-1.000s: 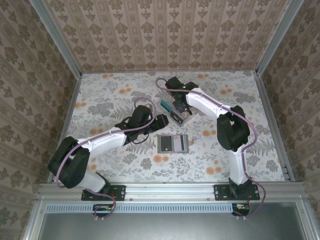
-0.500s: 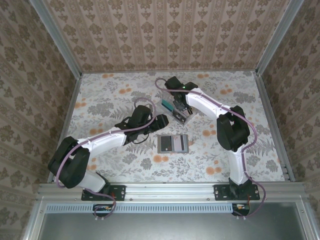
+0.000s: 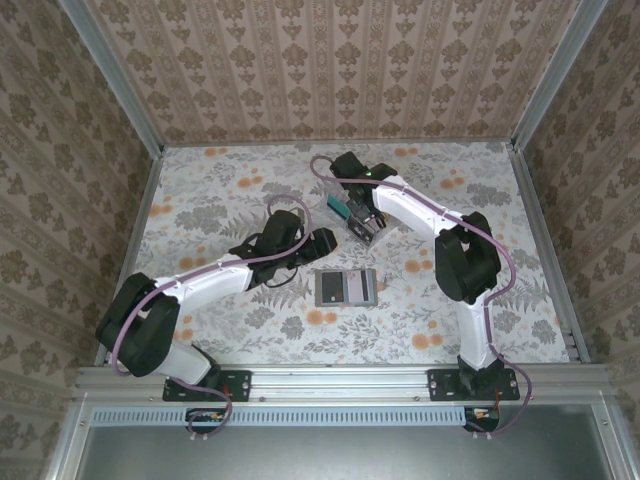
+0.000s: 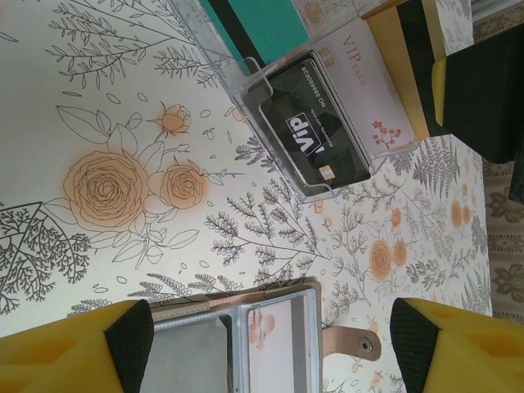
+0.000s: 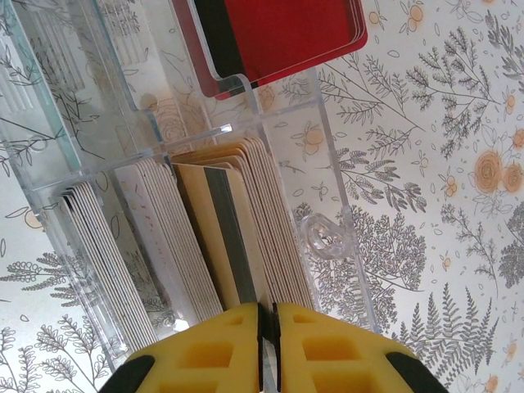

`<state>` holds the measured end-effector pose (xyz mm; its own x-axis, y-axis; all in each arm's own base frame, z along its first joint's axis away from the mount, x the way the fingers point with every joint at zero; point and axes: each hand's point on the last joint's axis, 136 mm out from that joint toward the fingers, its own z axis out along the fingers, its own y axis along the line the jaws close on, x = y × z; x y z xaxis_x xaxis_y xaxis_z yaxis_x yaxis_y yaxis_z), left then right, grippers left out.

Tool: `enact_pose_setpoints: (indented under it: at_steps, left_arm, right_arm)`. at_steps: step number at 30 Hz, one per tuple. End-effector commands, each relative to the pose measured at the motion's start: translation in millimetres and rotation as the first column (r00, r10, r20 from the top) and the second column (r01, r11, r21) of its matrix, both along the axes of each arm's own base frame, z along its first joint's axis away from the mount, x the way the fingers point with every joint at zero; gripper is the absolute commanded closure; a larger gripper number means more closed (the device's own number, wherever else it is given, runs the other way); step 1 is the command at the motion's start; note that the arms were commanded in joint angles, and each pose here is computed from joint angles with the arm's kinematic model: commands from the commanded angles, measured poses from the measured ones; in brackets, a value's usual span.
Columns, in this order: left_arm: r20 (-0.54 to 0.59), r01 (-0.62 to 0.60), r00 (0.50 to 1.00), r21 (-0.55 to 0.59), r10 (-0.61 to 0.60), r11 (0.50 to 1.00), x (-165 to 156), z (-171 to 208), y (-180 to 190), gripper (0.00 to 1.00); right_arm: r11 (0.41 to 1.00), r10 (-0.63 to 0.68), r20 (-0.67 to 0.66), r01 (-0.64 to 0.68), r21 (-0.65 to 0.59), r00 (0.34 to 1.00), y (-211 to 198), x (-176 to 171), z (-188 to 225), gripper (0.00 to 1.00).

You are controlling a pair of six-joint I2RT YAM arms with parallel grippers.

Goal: Put the credit cards into the card holder

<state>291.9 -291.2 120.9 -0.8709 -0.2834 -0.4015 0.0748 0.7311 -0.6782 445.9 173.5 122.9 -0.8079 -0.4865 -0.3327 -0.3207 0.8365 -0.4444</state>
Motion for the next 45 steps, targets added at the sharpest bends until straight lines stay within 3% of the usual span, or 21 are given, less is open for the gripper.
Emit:
enact_pose_setpoints:
  at_steps: [1, 12, 22, 35, 40, 45]
  left_arm:
    - [-0.004, 0.002, 1.000, -0.020, -0.002, 1.000, 0.6, 1.7, -2.1, 0.21]
    - [-0.007, 0.006, 1.000, -0.025, -0.006, 1.000, 0.3, 2.0, -3.0, 0.21]
    - [0.001, 0.003, 1.000, -0.029, -0.003, 1.000, 0.1, 5.9, -1.8, 0.21]
    - [0.010, -0.009, 1.000, -0.066, 0.009, 0.998, 5.1, 20.1, 4.1, 0.21]
    - [0.022, -0.017, 1.000, -0.113, 0.019, 0.993, 8.4, 30.8, 7.6, 0.20]
    - [0.025, -0.001, 1.000, -0.206, 0.006, 0.978, 15.7, 45.2, 4.8, 0.20]
  right_arm:
    - [1.000, -0.012, 0.042, 0.011, 0.015, 0.999, -6.9, -1.4, 24.1, 0.88]
    - [0.999, -0.006, 0.040, 0.004, 0.033, 0.999, -6.1, -3.6, 31.1, 0.92]
    - [0.973, -0.039, -0.018, 0.042, 0.226, 0.999, 8.2, -21.3, 48.5, 0.99]
    - [0.881, -0.224, -0.019, 0.211, 0.424, 0.974, 11.3, -36.9, 85.2, 1.00]
    - [0.771, -0.308, -0.086, 0.302, 0.561, 0.948, 20.9, -53.3, 86.2, 1.00]
    - [0.524, -0.268, -0.212, 0.327, 0.786, 0.940, 63.5, -69.0, 86.2, 1.00]
